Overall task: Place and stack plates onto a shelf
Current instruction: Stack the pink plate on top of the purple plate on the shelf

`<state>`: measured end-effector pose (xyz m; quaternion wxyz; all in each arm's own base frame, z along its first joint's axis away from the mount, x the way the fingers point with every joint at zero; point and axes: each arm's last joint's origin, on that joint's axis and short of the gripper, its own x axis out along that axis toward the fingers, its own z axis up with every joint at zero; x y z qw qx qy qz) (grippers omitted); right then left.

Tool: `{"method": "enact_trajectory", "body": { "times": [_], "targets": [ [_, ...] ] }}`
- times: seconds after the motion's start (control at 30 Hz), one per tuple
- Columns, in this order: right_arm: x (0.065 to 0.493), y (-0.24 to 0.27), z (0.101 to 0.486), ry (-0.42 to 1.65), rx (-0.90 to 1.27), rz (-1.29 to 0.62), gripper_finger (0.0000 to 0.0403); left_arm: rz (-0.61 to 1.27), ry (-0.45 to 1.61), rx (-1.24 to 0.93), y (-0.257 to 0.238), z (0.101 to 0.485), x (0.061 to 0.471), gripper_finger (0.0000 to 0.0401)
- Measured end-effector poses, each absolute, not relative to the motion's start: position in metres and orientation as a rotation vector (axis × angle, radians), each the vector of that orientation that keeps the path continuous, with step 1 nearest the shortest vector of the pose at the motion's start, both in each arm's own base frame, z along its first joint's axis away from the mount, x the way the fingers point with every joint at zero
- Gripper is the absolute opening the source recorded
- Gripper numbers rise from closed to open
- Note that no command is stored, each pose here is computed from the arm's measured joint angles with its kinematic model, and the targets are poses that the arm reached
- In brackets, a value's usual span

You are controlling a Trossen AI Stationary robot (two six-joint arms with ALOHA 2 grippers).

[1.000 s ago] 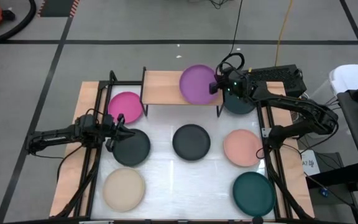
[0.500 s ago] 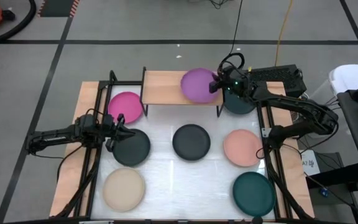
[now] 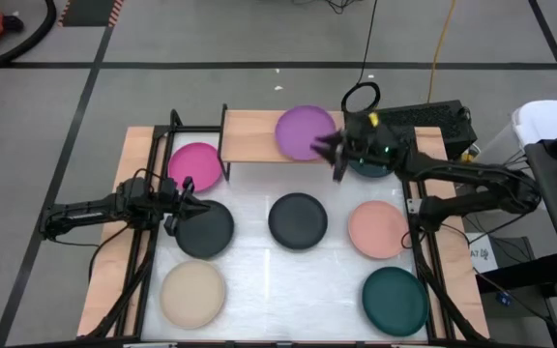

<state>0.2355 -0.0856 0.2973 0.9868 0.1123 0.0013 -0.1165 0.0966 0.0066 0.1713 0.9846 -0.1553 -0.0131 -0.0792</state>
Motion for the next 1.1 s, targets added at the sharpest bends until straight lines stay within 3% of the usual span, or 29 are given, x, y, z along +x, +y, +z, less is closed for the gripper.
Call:
{"method": "enact_trajectory", "body": {
  "times": [0.23,0.73,1.1],
  "targets": [
    [0.249,-0.055,0.256,-0.004,0.229,-0.102,0.0130,-0.160,-0.025,-0.333,0.007,0.171,0.097,0.0044],
    [0.256,-0.007,0.236,-0.053,0.239,0.088,0.0130,-0.161,-0.029,-0.338,0.007,0.172,0.097,0.0044],
    [0.256,-0.002,0.237,-0.091,0.163,-0.026,0.0130,-0.182,-0.108,-0.438,0.007,0.180,0.096,0.0044]
  ]
}}
